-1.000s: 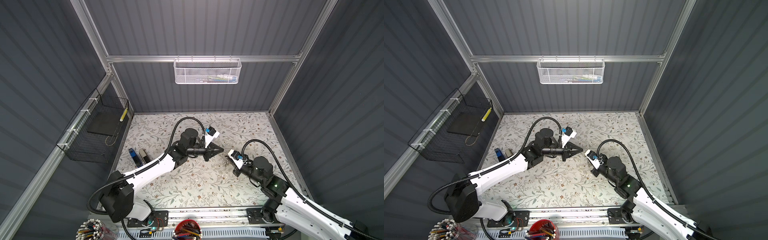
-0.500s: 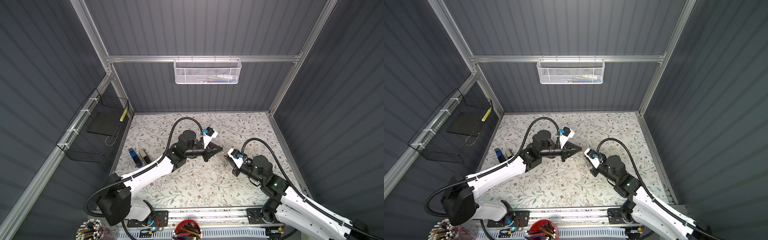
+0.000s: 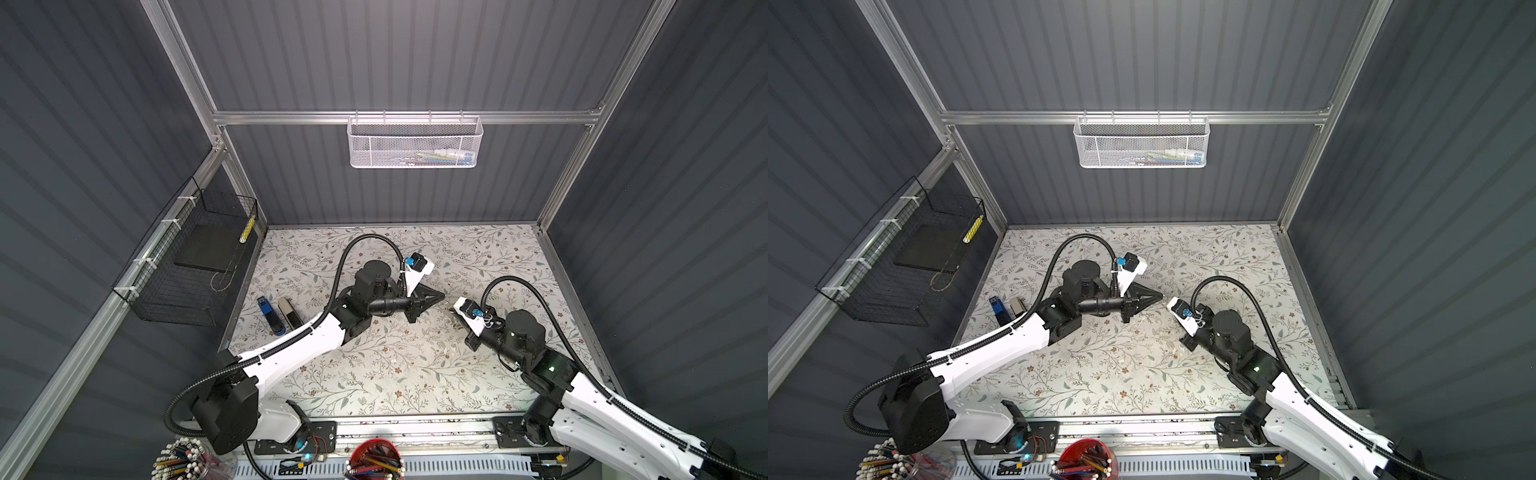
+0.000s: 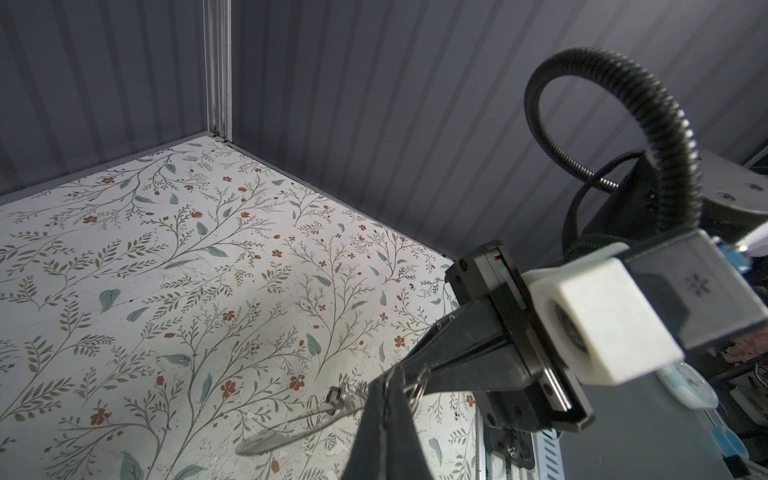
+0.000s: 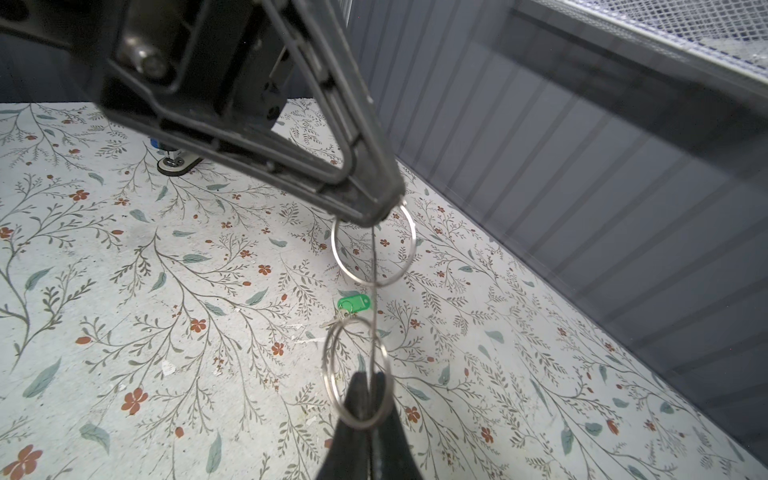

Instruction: Put the keys on the keyring

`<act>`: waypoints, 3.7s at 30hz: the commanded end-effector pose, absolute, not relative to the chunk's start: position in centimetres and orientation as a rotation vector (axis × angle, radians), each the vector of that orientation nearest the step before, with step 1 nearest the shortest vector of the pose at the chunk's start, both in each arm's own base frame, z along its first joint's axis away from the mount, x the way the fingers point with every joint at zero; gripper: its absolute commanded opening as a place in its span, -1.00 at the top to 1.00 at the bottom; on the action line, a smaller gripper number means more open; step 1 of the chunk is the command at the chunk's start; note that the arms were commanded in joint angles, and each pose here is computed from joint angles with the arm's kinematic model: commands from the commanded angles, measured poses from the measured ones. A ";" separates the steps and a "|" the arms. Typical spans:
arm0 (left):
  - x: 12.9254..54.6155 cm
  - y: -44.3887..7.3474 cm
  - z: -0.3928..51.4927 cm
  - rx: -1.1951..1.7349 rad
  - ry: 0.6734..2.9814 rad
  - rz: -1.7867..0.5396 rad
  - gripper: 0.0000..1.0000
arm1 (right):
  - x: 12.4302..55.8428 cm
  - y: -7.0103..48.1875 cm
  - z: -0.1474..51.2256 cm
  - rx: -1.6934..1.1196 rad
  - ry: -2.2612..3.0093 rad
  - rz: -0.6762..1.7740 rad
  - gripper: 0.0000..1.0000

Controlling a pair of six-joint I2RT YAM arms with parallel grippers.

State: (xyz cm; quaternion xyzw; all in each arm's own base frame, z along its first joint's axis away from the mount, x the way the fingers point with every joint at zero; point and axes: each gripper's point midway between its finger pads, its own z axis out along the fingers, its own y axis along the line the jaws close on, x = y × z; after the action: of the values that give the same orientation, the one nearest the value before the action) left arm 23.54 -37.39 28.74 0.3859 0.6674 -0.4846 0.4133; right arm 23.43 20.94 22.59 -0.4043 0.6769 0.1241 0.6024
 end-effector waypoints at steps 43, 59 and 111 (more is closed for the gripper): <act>26.2 -39.3 30.2 0.776 1.649 -1.387 1.00 | 24.8 22.5 22.7 -1.000 1.453 0.131 1.00; 23.6 -38.0 28.3 1.206 1.758 -1.252 1.00 | 24.1 20.4 22.7 -1.031 1.497 0.108 1.00; 22.8 -38.9 25.2 1.206 1.929 -1.600 1.00 | 26.3 20.8 22.0 -1.125 1.511 0.262 0.31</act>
State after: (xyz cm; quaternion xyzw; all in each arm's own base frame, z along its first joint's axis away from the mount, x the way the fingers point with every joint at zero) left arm 22.69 -38.76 25.48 0.4530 0.6793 -0.5395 0.2058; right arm 25.63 20.39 19.60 -0.4880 0.6678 0.1054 0.5520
